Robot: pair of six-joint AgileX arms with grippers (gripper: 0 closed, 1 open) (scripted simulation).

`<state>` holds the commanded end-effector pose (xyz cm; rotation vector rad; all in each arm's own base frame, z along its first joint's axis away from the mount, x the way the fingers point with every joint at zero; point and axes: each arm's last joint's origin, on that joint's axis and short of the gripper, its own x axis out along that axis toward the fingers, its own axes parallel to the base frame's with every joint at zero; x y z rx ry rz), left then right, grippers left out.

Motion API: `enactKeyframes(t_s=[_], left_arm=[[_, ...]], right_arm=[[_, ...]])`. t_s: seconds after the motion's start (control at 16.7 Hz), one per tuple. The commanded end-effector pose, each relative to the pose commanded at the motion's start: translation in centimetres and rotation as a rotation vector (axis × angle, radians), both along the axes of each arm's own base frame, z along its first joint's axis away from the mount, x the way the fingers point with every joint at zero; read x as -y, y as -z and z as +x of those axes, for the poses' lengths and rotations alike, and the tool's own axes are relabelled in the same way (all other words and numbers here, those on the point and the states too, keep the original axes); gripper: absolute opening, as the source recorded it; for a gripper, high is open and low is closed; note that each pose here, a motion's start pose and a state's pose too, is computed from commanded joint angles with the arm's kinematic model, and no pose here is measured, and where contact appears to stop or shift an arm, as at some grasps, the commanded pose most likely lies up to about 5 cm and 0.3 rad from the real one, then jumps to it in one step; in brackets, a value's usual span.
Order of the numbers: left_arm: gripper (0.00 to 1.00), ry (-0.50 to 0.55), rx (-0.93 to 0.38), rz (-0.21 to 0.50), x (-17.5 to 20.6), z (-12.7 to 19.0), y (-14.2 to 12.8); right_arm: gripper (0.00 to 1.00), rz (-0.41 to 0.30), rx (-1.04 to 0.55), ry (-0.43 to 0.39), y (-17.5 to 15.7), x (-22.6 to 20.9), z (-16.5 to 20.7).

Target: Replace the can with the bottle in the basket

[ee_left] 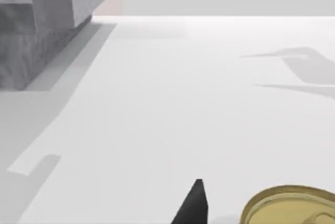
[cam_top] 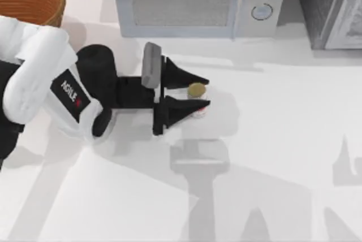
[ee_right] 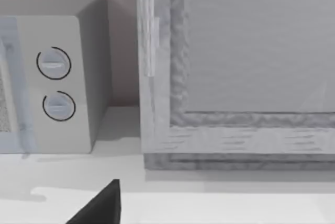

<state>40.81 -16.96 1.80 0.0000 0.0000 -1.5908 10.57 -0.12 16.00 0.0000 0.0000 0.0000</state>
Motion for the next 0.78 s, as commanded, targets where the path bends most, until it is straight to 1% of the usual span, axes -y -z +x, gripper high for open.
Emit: enactKeyframes(t_s=[0.18, 0.24, 0.78], left_arm=[[0.98, 0.000, 0.000, 0.000, 0.00, 0.00, 0.00], [1.00, 0.000, 0.000, 0.000, 0.00, 0.00, 0.00], [1.00, -0.004, 0.000, 0.000, -0.16, 0.06, 0.01]], right_arm=[[1.00, 0.000, 0.000, 0.000, 0.00, 0.00, 0.00], [1.00, 0.000, 0.000, 0.000, 0.00, 0.00, 0.00], [1.00, 0.000, 0.000, 0.000, 0.00, 0.00, 0.00]])
